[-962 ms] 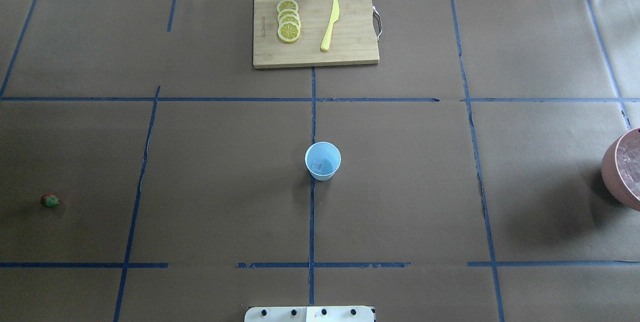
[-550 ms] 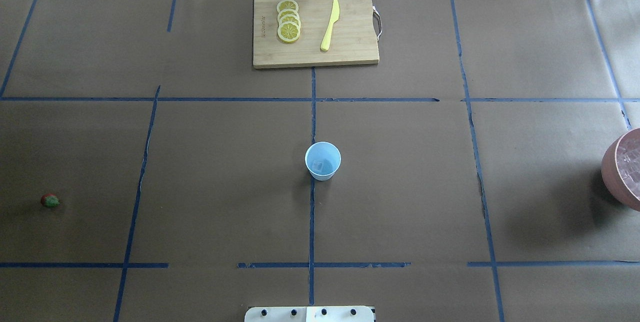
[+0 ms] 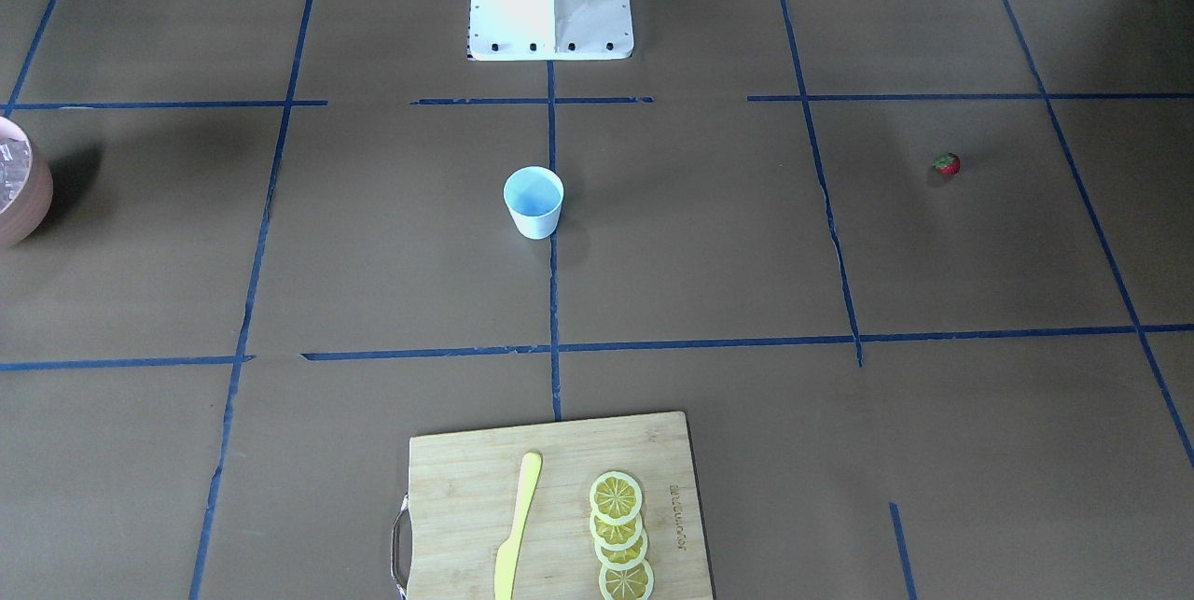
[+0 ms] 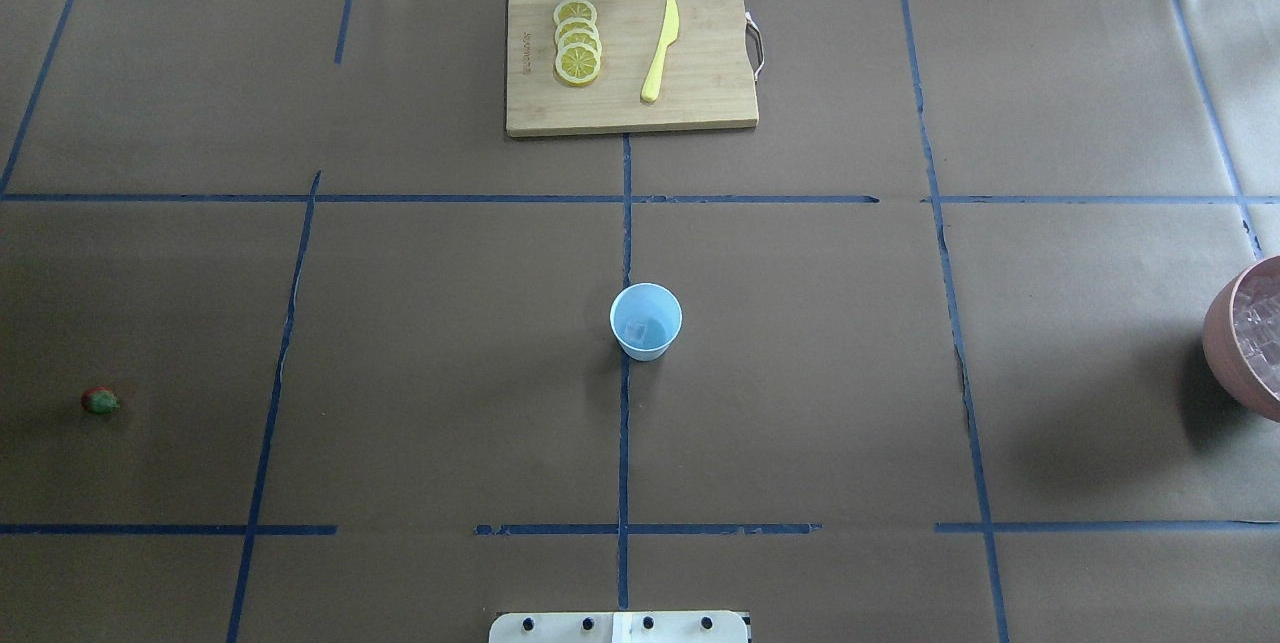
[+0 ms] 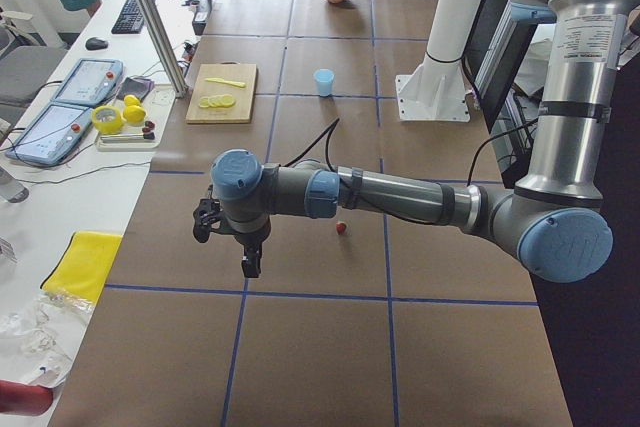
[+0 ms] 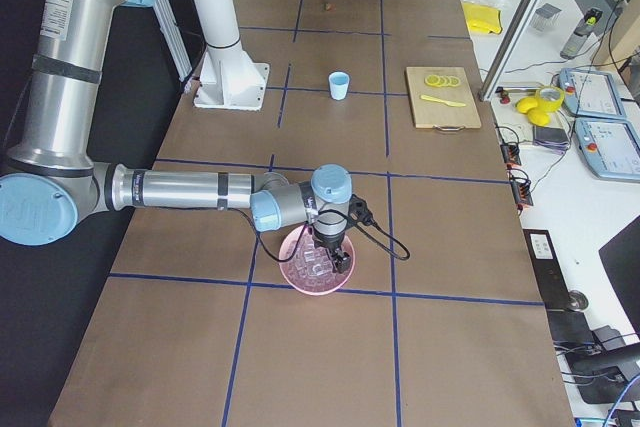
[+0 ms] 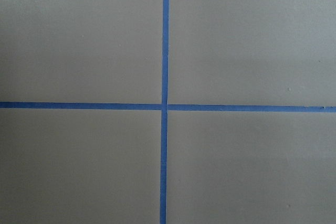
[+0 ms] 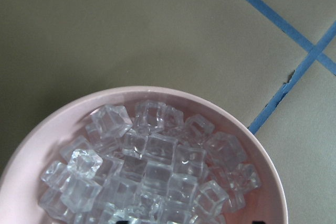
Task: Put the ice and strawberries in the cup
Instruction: 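Grasp another ice cube from the pink bowl with the right gripper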
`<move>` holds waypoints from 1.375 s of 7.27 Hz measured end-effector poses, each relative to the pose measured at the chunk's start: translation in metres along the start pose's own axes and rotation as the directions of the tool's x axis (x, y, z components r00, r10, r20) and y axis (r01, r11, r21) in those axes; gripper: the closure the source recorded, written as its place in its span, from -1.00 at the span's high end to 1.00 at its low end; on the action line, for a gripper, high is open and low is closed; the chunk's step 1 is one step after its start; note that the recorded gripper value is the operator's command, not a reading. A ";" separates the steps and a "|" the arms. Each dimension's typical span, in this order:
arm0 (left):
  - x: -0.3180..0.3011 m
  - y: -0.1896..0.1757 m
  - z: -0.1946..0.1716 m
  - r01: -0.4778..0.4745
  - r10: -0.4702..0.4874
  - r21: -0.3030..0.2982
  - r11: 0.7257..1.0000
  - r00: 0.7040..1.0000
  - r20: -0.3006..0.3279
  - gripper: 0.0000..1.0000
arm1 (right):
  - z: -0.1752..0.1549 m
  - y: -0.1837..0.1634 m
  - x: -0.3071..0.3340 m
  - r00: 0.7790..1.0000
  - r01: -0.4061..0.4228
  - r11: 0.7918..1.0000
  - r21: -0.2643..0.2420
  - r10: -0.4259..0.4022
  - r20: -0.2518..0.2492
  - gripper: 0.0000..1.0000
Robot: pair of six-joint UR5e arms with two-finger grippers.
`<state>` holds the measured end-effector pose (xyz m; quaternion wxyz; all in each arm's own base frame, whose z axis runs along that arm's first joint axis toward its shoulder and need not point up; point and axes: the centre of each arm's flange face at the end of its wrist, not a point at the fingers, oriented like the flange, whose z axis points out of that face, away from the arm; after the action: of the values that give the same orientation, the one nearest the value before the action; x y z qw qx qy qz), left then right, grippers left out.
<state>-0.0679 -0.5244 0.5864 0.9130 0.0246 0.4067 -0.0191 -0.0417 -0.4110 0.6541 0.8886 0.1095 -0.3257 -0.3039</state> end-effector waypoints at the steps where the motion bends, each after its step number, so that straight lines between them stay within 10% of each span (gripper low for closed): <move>1: 0.001 0.000 -0.001 0.001 -0.001 0.002 1.000 1.000 0.000 1.00 | 0.004 0.002 0.003 1.000 -0.002 1.000 -0.004 0.002 0.003 0.32; 10: 0.006 0.001 -0.005 -0.004 0.004 0.009 1.000 1.000 -0.001 1.00 | 0.017 0.011 0.010 1.000 -0.023 0.999 -0.027 0.024 0.014 0.31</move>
<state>-0.0678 -0.5230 0.5790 0.9128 0.0297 0.4068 -0.0193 -0.0418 -0.4084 0.6759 0.8911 0.0917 -0.3292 -0.2985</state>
